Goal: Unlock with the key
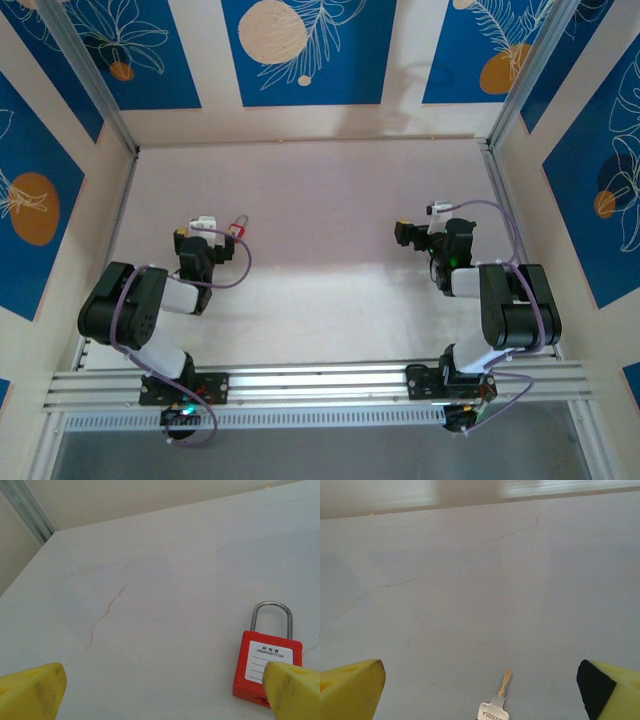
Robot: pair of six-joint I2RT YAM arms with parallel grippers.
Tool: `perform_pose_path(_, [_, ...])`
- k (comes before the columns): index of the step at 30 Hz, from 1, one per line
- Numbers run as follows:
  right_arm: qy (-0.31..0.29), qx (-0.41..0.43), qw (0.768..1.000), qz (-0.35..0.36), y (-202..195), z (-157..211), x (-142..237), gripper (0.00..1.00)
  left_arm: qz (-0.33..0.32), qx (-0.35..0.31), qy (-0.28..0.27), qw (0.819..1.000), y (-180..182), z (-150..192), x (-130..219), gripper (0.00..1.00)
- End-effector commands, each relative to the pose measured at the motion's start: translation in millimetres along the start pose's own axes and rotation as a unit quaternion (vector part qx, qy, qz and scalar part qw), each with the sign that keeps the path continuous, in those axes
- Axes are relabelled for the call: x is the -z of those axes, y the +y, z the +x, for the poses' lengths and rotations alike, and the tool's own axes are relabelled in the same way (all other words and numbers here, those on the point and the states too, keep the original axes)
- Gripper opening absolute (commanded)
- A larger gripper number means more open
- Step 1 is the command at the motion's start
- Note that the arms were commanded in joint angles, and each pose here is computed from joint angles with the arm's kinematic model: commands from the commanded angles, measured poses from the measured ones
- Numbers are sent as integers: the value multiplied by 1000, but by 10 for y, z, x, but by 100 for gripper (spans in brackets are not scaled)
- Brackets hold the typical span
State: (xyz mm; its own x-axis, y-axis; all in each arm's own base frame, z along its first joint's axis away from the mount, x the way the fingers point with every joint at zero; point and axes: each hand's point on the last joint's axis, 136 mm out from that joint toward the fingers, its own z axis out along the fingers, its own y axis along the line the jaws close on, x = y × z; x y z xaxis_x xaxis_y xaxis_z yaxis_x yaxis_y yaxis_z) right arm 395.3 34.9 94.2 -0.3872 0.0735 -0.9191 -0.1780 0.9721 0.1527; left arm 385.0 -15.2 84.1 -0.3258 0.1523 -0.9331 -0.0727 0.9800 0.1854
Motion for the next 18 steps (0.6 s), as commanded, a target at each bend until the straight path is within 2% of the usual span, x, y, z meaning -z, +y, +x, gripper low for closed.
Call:
perform_pose_path(1, [1,0,1000,-5,8,-12,2,99,-2,11,-21,1000,44,-142,0,100])
perform_pose_path(12, [1,3,1000,-2,12,-7,5,99,-10,15,-18,1000,73,-136,-5,100])
perform_pose_path(15, [1,6,1000,31,-36,-61,5,99,-8,15,-27,1000,85,-199,55,100])
perform_pose_path(18, [18,22,999,28,54,-208,34,99,-11,10,-27,1000,130,-332,166,100])
